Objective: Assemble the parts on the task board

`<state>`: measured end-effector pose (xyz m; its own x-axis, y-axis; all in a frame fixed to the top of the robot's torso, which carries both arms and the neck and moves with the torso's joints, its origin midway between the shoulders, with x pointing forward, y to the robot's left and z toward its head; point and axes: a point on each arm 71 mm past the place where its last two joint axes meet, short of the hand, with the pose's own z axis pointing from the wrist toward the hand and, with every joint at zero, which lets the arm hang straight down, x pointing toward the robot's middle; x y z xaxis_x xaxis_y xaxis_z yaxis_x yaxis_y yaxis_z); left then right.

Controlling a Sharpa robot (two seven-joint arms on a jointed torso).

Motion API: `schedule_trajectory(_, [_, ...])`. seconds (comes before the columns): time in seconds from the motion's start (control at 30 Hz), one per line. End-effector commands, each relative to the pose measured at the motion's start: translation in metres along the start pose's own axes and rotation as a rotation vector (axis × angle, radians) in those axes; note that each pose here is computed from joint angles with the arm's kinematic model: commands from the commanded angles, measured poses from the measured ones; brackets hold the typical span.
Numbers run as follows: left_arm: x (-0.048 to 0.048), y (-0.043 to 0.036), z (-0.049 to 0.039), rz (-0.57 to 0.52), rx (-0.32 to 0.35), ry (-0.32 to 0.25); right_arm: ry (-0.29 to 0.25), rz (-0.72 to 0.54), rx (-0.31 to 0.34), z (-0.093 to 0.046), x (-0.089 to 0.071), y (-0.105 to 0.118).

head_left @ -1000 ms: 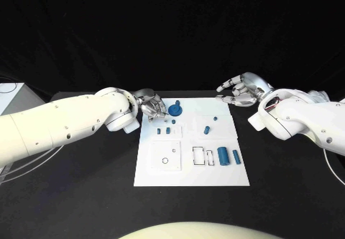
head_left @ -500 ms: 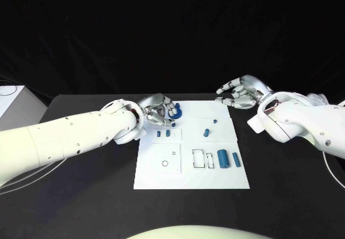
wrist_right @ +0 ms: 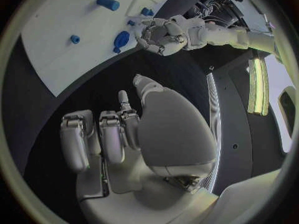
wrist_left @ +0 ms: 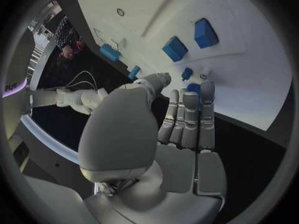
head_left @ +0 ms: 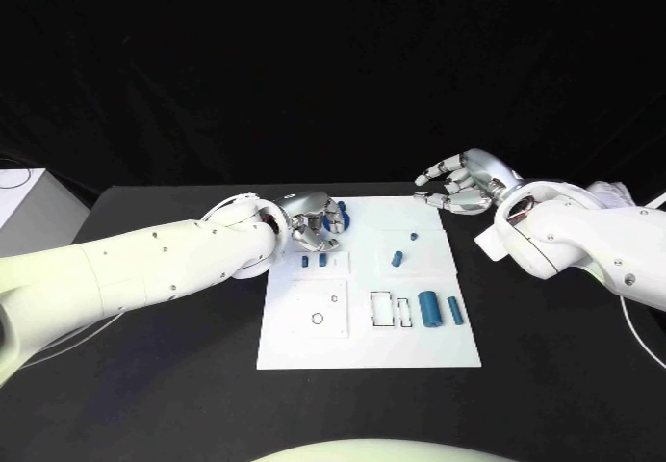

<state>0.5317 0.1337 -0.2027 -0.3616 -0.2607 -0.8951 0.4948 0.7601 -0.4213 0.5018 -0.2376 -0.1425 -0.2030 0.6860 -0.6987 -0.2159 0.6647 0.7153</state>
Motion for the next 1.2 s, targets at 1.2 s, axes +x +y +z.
schedule_trajectory(1.2, [0.0069,-0.0024,0.016,0.126,-0.096,0.136,0.006,-0.009,-0.019,0.0,0.002,0.002])
